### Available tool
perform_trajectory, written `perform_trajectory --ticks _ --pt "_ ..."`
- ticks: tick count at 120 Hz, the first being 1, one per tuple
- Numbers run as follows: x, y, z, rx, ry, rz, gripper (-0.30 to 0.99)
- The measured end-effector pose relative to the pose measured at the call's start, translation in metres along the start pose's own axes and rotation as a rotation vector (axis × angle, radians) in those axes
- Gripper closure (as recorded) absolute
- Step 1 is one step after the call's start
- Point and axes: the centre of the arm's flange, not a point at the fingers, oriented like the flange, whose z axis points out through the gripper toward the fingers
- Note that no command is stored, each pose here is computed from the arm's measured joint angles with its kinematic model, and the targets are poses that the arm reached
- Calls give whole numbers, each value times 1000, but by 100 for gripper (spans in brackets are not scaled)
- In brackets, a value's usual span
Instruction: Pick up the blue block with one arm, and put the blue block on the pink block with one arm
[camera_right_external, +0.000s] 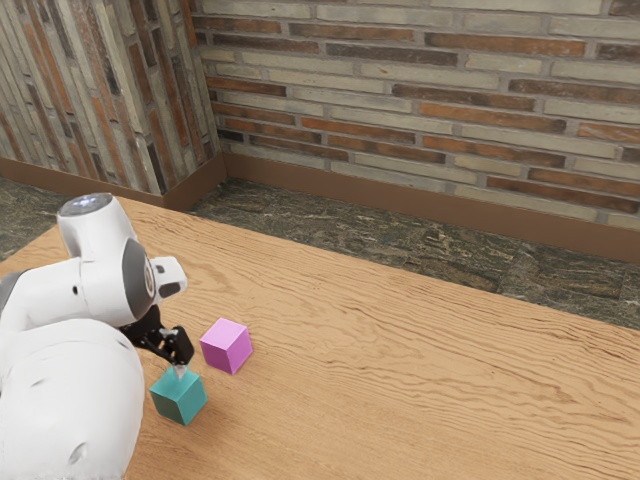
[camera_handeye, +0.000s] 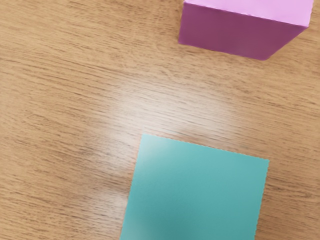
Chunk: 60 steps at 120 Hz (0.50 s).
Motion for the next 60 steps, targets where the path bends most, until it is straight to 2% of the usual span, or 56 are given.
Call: perform_trajectory --ticks 8,14,34,60 --pt "11 4 2 10 21 37 0" --pt "15 9 5 -7 22 72 0" --pt "14 11 4 -84 -19 149 0" --pt "11 -3 12 -84 -88 194 0"
